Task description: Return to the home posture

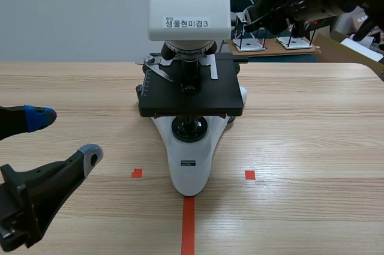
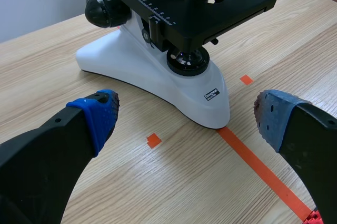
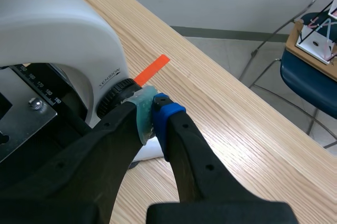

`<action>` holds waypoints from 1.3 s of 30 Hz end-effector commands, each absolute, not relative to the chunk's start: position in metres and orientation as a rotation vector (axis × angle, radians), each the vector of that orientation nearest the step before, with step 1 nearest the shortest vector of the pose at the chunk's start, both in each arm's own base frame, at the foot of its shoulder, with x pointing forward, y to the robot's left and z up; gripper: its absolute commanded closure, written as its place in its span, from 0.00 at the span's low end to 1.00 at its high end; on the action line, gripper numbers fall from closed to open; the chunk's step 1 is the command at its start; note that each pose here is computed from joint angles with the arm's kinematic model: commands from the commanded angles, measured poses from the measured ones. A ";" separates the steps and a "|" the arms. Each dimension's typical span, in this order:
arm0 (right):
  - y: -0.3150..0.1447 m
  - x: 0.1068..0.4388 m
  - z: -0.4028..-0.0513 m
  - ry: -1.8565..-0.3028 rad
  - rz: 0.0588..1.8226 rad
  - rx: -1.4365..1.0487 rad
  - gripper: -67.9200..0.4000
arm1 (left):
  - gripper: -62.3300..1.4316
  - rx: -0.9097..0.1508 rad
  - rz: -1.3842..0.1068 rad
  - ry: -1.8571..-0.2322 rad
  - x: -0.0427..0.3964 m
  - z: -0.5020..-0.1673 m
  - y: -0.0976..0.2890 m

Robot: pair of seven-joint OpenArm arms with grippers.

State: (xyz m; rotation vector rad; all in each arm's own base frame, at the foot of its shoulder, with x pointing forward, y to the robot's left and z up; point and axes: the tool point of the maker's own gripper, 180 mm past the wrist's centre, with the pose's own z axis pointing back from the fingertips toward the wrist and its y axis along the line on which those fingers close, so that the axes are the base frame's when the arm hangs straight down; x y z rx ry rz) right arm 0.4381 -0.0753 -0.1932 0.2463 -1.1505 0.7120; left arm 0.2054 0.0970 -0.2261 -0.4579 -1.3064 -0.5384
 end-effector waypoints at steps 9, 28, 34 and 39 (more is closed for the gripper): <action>-0.101 0.401 -0.191 -1.239 0.701 0.179 0.97 | 0.13 -0.466 -0.528 -1.318 0.205 -0.223 0.097; -0.093 0.257 -0.202 -1.610 0.643 0.387 0.14 | 0.13 -0.466 -0.528 -1.318 0.205 -0.223 0.097; -0.086 0.228 -0.211 -1.619 0.691 0.423 0.10 | 0.13 -0.466 -0.528 -1.318 0.205 -0.223 0.097; -0.085 0.215 -0.220 -1.589 0.675 0.447 0.10 | 0.13 -0.466 -0.528 -1.318 0.205 -0.223 0.097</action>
